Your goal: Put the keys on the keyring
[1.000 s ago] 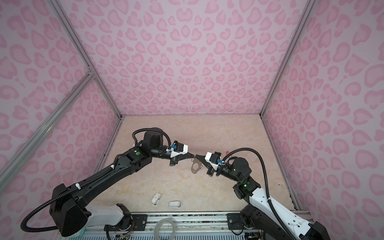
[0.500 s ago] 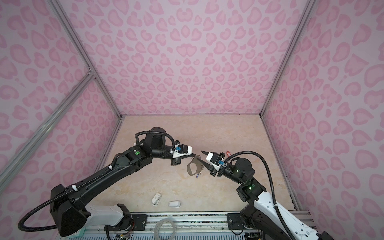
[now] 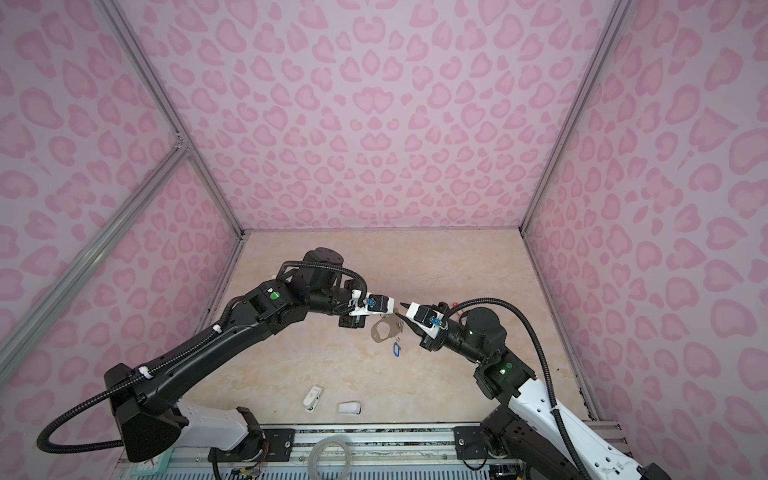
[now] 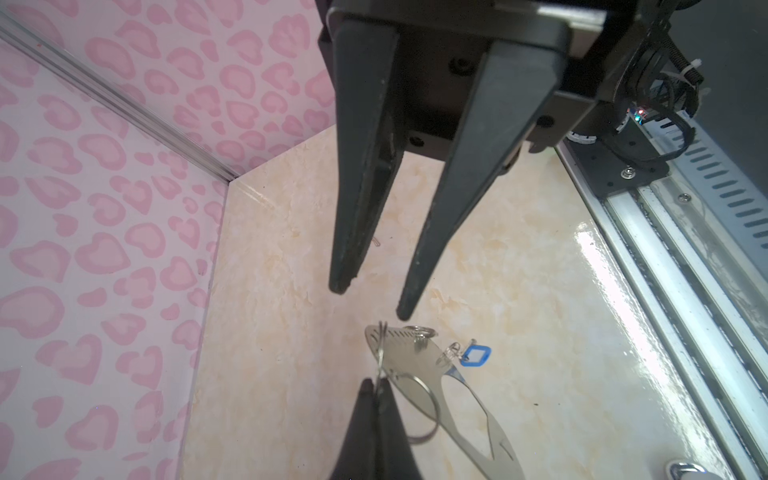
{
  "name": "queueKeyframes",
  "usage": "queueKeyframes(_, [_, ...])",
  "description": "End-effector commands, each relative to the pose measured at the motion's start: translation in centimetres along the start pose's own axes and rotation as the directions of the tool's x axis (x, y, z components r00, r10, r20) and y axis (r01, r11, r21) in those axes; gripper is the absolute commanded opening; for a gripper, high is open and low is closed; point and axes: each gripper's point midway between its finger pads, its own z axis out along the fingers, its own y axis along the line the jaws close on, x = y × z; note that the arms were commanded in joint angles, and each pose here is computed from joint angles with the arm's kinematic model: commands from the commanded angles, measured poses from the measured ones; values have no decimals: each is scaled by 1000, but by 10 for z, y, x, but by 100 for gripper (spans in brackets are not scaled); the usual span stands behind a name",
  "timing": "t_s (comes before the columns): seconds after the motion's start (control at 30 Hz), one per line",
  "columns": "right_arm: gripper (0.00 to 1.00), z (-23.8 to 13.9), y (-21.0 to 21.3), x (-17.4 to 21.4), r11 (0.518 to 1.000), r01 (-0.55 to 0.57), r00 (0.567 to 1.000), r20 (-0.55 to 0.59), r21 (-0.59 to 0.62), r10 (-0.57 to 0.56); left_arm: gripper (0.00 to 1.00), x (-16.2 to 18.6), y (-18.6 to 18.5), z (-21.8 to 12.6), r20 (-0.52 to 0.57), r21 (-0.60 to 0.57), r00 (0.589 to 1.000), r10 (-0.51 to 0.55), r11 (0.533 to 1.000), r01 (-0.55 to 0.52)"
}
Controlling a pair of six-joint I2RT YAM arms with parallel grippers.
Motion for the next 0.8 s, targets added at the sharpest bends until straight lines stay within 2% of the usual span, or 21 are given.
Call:
queueKeyframes(0.0, [23, 3, 4, -3, 999, -8, 1000, 15, -33, 8, 3, 3, 0, 1, -41, 11, 999, 17, 1000, -17])
queueKeyframes(0.13, [17, 5, 2, 0, 1000, -6, 1000, 17, -18, 7, 3, 3, -3, 4, -61, 25, 997, 37, 999, -36])
queueKeyframes(0.33, [1, 8, 0, 5, 1000, -8, 1000, 6, -8, 8, 3, -1, -2, 4, -51, 26, 998, 41, 999, -40])
queueKeyframes(0.53, [0, 9, 0, 10, 1000, -25, 1000, -1, -5, 25, 3, -7, -4, 4, -16, 37, 999, 38, 999, -37])
queueKeyframes(0.57, [0, 9, 0, 9, 1000, -28, 1000, 7, -1, 28, 6, -8, -3, 4, -12, 32, 999, 34, 999, -33])
queueKeyframes(0.63, [0, 8, -1, 8, 999, -42, 999, 32, 8, 42, 19, -7, 0, 3, 3, 13, 1000, 14, 1000, -14])
queueKeyframes(0.77, [0, 4, -1, 2, 997, -71, 993, 92, 9, 70, 28, -9, 9, -13, 153, 22, 983, -99, 995, 97])
